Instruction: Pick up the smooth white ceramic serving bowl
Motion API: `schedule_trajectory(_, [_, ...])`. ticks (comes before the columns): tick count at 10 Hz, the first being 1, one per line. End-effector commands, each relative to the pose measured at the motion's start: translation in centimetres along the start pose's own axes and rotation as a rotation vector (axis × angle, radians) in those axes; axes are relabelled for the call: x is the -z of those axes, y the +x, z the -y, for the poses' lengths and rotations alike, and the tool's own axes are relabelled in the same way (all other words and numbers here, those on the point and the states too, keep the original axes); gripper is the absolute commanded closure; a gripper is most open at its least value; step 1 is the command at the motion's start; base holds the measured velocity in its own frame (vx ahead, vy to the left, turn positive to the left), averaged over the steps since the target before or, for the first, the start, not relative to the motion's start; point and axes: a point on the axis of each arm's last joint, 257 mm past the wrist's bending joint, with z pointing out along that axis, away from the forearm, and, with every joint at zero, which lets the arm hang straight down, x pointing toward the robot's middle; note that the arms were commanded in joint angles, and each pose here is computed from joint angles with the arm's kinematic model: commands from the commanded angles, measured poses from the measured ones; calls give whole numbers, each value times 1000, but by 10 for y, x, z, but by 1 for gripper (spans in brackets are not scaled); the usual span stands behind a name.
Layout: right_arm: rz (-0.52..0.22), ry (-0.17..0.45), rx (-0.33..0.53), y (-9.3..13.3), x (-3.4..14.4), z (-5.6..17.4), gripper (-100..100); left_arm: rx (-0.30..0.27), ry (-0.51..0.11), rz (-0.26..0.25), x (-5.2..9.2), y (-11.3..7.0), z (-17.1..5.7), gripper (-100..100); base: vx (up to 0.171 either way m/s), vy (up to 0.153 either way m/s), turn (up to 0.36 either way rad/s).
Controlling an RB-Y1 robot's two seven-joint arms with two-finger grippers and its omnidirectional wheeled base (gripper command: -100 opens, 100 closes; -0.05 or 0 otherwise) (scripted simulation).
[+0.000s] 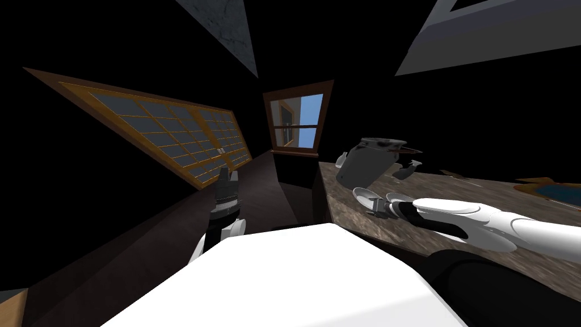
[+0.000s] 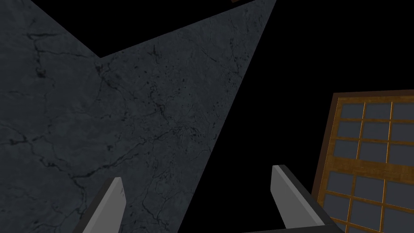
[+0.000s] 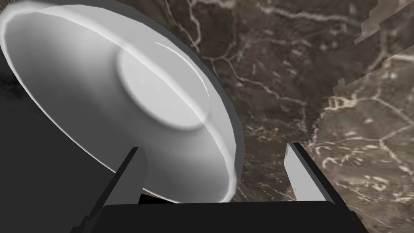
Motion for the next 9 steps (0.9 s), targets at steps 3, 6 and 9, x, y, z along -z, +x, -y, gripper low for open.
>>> schedule_trajectory(3, [0,-7,-1,1,0,-3,100,0,0,0,0,0,0,0,-1,1,-4])
schedule_trajectory(6, [-1,-8,-1,1,0,-4,0,0,0,0,0,0,0,0,0,0,0])
schedule_trajectory(9, [-11,5,-21,13,4,14,100,0,0,0,0,0,0,0,-59,39,98])
